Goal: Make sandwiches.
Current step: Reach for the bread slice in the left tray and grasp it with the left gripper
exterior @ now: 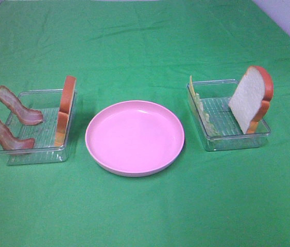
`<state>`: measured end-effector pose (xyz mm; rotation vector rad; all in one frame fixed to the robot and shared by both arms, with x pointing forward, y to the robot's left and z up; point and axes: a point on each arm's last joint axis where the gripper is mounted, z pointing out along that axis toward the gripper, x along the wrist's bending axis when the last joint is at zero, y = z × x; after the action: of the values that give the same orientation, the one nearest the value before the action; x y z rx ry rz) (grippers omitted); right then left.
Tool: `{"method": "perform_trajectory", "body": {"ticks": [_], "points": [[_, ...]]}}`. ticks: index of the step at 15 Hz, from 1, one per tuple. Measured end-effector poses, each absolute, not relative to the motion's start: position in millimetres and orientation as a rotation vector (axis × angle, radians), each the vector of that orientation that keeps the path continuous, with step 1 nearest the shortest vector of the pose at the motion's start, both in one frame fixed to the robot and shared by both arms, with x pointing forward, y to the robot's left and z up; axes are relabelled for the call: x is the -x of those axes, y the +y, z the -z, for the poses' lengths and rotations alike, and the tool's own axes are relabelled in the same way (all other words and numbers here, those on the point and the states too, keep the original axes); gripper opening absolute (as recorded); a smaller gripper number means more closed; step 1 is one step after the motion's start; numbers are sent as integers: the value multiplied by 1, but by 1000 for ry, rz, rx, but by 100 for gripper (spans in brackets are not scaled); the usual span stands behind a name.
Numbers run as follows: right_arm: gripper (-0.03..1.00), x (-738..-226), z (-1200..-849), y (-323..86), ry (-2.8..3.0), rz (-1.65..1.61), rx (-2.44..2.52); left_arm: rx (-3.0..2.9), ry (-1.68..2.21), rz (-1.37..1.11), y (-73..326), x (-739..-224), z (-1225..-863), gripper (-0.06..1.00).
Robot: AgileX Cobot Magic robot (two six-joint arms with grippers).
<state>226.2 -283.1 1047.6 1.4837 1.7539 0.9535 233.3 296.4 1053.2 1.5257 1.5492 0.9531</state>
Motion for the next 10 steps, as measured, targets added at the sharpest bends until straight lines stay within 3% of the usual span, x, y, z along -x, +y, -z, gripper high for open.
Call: {"method": "perform_trajectory", "body": {"ticks": [6,10], "points": [[81,-226,-1048,-283,1754,-953,-1484,-1524,1547,-955,296,-233,-1054,71],[81,-226,-1048,-283,1754,-953,-1484,-1423,1454,-1017,296,-241,-1081,71]]}}
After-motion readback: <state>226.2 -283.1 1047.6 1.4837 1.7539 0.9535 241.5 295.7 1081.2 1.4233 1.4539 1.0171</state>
